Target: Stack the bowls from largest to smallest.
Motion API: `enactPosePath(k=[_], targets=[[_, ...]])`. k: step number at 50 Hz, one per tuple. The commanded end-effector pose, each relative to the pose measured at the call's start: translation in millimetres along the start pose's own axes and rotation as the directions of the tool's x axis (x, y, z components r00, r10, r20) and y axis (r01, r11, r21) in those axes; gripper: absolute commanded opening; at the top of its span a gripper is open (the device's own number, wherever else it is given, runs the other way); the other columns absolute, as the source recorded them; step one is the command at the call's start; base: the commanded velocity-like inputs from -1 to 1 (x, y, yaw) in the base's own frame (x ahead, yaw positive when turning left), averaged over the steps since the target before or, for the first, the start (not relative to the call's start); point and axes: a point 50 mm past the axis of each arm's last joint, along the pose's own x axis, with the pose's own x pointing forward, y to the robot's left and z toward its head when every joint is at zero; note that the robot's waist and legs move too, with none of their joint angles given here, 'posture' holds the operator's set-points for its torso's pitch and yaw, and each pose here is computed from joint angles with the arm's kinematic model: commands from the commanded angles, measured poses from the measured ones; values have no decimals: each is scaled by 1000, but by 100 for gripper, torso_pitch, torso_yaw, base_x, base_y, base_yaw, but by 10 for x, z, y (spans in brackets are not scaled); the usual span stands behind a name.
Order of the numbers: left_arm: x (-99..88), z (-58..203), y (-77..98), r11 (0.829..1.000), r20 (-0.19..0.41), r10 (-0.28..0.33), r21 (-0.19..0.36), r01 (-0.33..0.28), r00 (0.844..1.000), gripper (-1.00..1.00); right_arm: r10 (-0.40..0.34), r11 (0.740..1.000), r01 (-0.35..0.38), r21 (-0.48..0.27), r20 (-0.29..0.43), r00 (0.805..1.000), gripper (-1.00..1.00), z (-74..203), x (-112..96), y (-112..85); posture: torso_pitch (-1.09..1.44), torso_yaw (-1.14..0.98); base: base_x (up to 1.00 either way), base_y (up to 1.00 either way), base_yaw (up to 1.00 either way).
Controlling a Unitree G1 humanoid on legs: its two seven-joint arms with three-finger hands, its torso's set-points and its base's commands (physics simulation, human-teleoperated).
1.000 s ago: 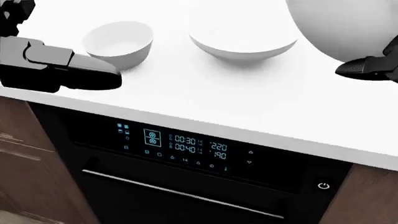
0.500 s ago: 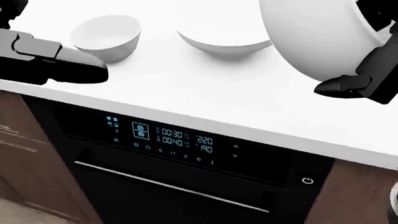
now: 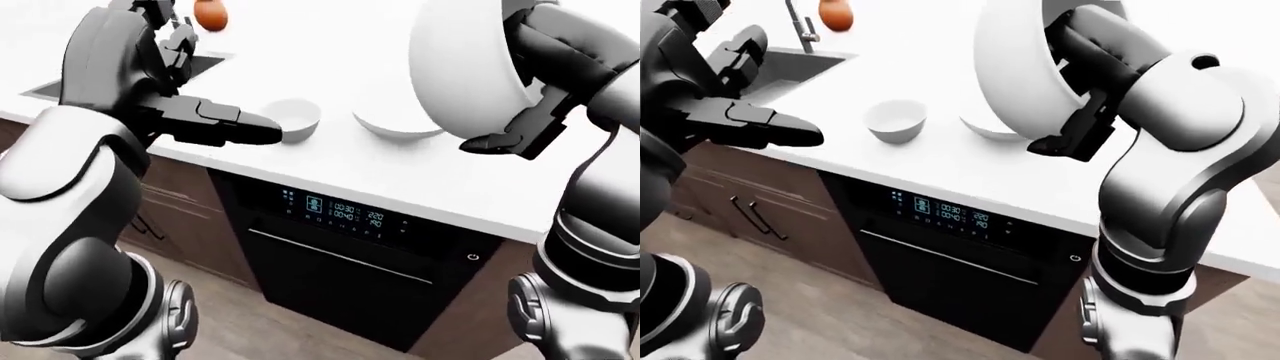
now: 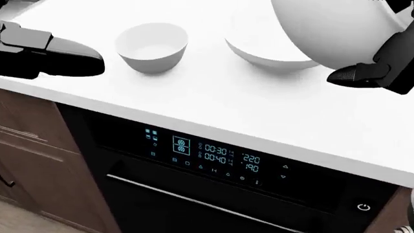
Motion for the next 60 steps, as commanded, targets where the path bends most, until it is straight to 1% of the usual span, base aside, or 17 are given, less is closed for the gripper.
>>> enactPosePath(k=[1,22,31,37,42,51,52,55,60], targets=[[-7,67,15,1000,39,10,1,-10,999,100,-59,998,59,-17,17,998,-99,46,-44,-85,0,0,16,2,0],[-15,69,53,1000,41,18,-2,-17,999,100,-60,998,61,-22,31,998,-98,77,-27,-88,0,0,16,5,0],[-9,110,38,1000,45,16,2,-16,999,100,-71,997,71,-7,32,997,-96,91,-56,-165,0,0,13,4,0],[-7,107,36,1000,45,14,3,-14,999,100,-78,997,78,-12,34,996,-96,112,-72,-224,0,0,0,0,0],[-15,111,32,1000,46,13,2,-13,999,100,-84,996,85,-28,32,996,-98,121,-89,-230,0,0,2,5,0],[-13,78,31,1000,42,12,1,-13,999,100,-86,996,87,-19,35,996,-98,100,-67,-203,0,0,26,37,0],[-15,79,34,1000,42,13,0,-13,999,100,-89,996,89,-1,35,995,-98,102,-64,-210,0,0,7,0,0],[0,88,44,1000,43,15,1,-15,999,100,-87,996,87,9,36,996,-98,90,-54,-197,0,0,2,0,0],[2,77,40,1000,42,13,-1,-13,999,100,-82,997,82,15,32,996,-98,85,-52,-193,0,0,1,0,-85]])
